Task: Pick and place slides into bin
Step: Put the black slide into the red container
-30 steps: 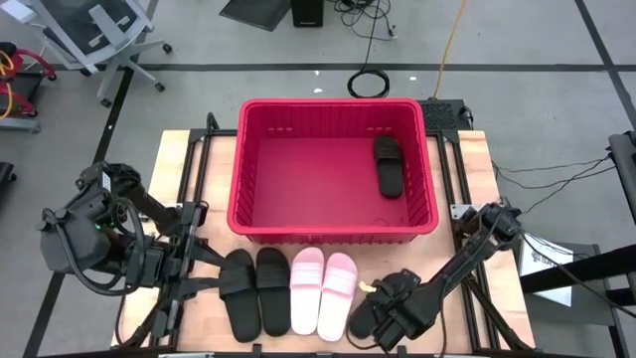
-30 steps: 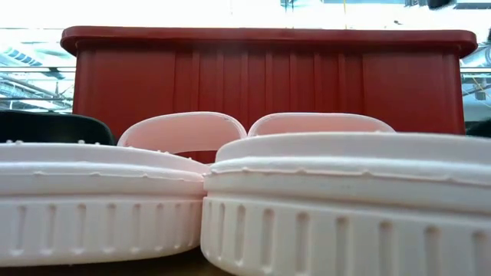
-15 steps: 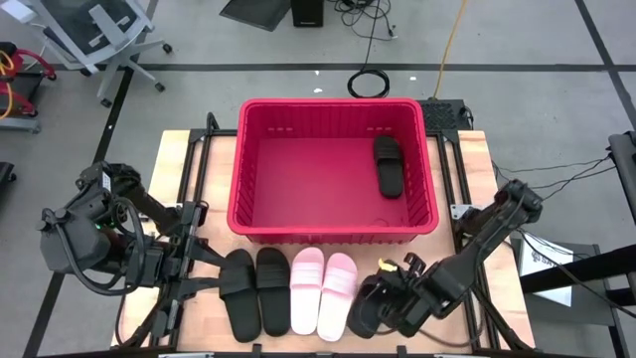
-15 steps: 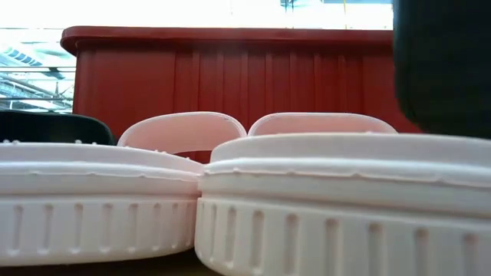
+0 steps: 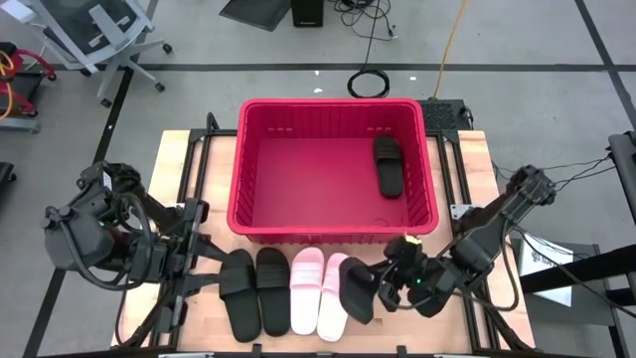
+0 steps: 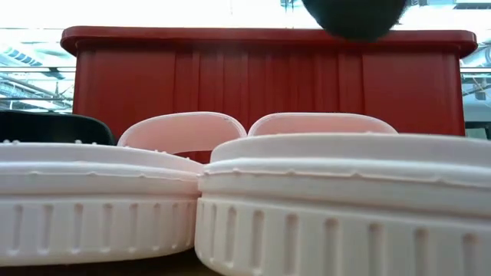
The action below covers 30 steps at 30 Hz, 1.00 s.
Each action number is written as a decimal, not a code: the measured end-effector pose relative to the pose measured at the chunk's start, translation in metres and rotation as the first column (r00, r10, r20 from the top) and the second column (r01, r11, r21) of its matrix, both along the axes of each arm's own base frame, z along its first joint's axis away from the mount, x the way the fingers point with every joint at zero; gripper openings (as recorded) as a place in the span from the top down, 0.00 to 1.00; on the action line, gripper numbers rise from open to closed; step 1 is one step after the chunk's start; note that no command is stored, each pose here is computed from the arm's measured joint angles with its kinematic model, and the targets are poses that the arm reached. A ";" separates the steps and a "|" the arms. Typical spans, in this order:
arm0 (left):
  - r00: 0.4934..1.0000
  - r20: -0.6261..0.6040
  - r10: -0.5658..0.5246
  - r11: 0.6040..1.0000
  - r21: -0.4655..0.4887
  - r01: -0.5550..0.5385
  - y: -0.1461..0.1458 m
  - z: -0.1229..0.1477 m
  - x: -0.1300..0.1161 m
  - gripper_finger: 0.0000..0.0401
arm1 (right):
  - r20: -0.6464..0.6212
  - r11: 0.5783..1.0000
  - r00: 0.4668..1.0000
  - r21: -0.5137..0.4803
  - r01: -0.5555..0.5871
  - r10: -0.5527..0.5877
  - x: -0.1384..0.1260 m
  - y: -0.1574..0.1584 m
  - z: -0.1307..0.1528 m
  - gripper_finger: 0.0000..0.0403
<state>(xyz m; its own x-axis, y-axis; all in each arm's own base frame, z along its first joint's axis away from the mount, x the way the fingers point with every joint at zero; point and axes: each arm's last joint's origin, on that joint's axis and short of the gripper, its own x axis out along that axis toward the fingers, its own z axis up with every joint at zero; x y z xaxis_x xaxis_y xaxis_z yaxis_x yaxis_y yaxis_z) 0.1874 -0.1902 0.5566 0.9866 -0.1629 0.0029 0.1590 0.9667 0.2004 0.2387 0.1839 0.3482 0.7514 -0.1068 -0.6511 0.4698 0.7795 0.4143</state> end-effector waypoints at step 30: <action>0.932 -0.342 -0.122 0.986 0.067 0.154 0.001 -0.037 -0.006 0.78 | 0.631 0.878 0.729 0.154 -0.454 0.267 0.056 -0.025 0.074 1.00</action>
<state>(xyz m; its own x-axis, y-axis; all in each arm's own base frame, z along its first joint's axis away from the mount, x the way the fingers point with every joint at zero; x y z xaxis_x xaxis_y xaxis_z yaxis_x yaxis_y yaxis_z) 0.1809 -0.1895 0.5193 0.8953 -0.2814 -0.3453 0.3628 0.9104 0.1987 0.2952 0.1585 0.4217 0.9299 0.3659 -0.0375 -0.2240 0.6443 0.7313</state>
